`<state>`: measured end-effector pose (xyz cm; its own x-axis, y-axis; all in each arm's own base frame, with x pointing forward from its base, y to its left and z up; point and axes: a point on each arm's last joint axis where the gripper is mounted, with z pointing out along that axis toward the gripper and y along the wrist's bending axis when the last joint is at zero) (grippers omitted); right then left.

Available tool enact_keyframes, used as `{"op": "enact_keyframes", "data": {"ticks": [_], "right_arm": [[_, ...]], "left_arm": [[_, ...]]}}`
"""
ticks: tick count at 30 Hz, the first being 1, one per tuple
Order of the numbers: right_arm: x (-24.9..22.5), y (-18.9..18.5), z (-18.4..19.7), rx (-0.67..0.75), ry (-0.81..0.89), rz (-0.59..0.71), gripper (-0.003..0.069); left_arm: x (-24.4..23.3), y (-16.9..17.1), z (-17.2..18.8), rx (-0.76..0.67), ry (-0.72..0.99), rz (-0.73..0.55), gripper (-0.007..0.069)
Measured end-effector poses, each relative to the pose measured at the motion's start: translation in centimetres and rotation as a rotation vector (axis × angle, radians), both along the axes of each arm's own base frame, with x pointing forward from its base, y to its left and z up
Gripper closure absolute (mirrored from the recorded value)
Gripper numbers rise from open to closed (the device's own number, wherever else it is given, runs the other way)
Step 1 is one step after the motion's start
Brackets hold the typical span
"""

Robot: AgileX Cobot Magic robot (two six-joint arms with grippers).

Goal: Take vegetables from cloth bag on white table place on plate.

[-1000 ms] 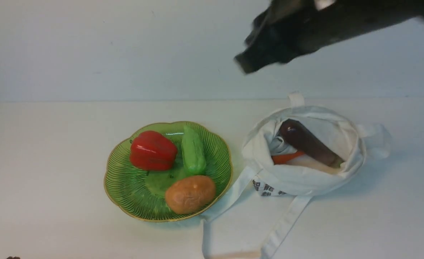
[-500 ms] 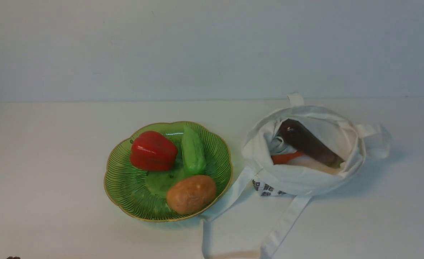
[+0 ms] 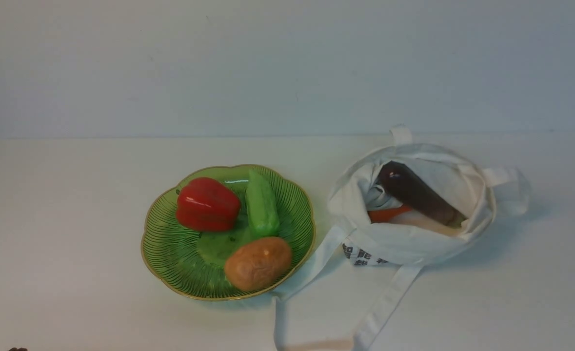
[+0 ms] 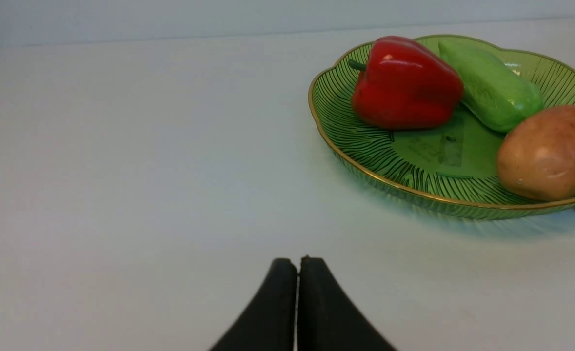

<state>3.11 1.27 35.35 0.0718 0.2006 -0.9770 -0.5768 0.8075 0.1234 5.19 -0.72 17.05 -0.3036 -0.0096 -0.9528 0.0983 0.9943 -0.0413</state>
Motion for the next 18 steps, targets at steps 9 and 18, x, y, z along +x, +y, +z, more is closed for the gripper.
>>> {"op": "enact_keyframes", "data": {"ticks": [9, 18], "right_arm": [[-0.03, 0.03, 0.06, 0.008, -0.011, 0.004, 0.0673], [-0.36, 0.37, 0.37, 0.006, -0.055, 0.052, 0.0673]], "left_arm": [[0.0, 0.0, 0.0, 0.0, 0.0, 0.0, 0.0634], [0.0, 0.0, 0.0, 0.0, 0.0, 0.0, 0.0634]]}}
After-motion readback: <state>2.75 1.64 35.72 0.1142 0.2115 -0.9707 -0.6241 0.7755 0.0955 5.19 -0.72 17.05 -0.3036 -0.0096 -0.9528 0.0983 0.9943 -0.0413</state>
